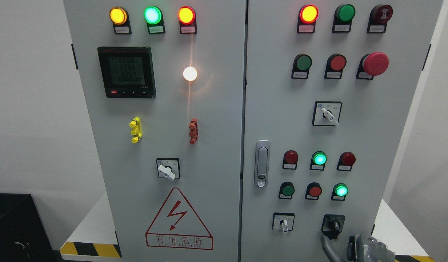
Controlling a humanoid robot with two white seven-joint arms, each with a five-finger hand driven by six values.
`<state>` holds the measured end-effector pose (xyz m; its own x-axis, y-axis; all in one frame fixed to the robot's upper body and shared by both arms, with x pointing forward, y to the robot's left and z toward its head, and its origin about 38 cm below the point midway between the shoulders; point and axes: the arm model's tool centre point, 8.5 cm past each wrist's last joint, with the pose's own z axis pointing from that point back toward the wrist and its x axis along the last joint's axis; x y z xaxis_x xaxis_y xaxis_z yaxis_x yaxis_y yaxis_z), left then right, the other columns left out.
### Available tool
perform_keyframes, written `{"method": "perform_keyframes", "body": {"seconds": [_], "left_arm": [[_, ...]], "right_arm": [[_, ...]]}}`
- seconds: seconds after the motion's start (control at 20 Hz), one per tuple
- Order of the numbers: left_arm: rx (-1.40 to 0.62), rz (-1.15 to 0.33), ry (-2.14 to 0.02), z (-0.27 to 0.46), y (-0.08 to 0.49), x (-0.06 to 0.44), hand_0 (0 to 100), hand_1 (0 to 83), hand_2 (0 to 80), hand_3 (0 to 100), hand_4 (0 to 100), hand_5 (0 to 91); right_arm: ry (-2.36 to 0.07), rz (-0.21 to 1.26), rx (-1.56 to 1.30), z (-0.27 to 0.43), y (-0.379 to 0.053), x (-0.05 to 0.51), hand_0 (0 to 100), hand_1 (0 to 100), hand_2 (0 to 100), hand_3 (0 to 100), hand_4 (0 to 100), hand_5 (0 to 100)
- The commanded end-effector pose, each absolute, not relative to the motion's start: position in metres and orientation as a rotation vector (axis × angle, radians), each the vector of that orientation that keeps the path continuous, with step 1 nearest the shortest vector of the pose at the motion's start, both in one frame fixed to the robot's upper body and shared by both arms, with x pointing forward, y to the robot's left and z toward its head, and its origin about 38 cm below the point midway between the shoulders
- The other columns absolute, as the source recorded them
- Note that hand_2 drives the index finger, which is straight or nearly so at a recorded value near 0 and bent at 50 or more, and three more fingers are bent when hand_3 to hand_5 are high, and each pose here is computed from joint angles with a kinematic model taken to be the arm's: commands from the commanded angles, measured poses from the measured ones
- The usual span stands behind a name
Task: Flip black knob to close circuit
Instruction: 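Raise the right hand toward the black rotary knob near the cabinet bottom, then grip the black knob with the right hand and twist it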
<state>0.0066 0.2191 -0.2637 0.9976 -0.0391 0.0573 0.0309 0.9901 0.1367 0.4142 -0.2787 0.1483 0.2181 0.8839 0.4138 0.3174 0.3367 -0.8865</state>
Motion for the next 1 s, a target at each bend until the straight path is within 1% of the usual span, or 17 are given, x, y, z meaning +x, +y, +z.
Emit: {"method": "perform_keyframes", "body": {"seconds": [0.0,0.95], "left_arm": [[0.133,-0.032,-0.066,-0.2642,0.2182,0.0017,12,55.6,0.0,0,0,0.0],[0.131,-0.032,-0.066,-0.2642,0.2172,0.0017,12,55.6,0.0,0,0,0.0]], "right_arm": [[-1.323,0.552,-1.220,0.1452,-0.2873,0.4162,0,0,97,100,97,96],[-1.312,0.523,-1.231,0.1481,-0.2970,0.4172,0,0,96,100,96,96]]}}
